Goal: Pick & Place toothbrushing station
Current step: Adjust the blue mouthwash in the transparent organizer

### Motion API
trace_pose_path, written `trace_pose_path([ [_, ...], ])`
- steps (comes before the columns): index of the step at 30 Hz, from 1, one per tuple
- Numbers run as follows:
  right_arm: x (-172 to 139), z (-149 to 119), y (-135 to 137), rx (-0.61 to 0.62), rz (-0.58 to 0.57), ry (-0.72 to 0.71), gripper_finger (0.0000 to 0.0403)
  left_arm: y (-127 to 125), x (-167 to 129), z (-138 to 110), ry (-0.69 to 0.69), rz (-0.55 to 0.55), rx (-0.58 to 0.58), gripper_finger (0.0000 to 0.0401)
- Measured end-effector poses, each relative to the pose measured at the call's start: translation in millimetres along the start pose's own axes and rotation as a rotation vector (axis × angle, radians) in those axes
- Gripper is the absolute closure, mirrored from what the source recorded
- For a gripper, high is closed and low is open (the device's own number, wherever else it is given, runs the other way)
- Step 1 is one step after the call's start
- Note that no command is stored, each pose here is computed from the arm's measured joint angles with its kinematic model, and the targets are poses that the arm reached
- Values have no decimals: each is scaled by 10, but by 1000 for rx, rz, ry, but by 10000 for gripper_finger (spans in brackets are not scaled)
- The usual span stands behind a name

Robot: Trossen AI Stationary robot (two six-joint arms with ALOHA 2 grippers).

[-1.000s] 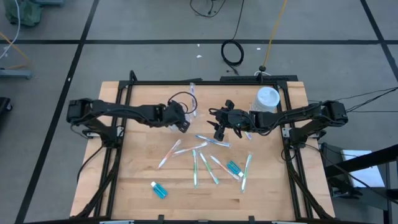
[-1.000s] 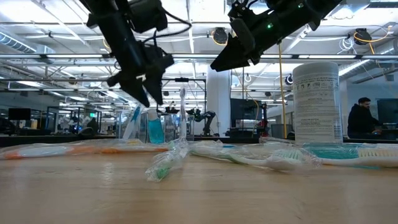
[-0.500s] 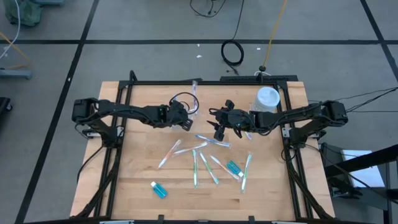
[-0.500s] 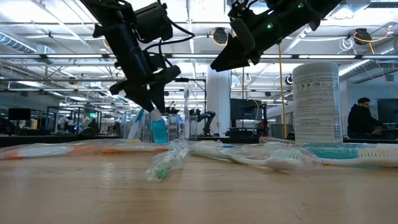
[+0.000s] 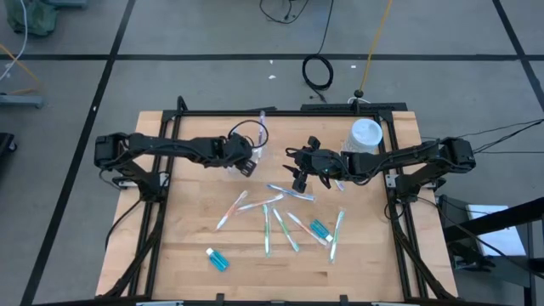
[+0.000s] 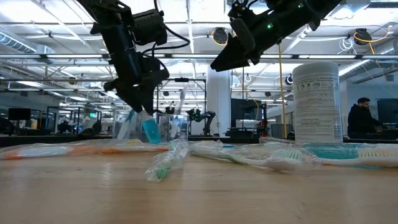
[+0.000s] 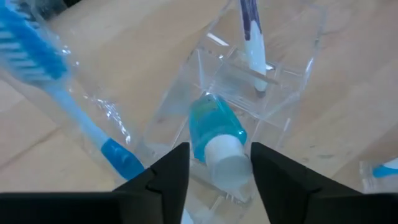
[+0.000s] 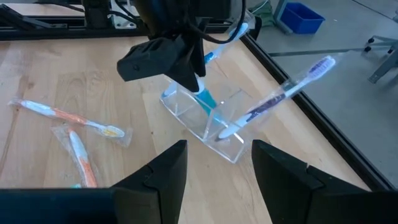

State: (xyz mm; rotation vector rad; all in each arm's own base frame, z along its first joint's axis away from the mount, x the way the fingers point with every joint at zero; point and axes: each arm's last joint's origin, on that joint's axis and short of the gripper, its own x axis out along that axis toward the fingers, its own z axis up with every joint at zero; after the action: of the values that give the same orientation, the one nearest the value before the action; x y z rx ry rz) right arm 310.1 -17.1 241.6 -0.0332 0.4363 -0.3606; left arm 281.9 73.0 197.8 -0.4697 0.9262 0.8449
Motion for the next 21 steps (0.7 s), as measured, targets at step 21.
trace_pose_path([
  [21,0,0,0,0,0,0,232,73,12,-16,50,31,48,275],
])
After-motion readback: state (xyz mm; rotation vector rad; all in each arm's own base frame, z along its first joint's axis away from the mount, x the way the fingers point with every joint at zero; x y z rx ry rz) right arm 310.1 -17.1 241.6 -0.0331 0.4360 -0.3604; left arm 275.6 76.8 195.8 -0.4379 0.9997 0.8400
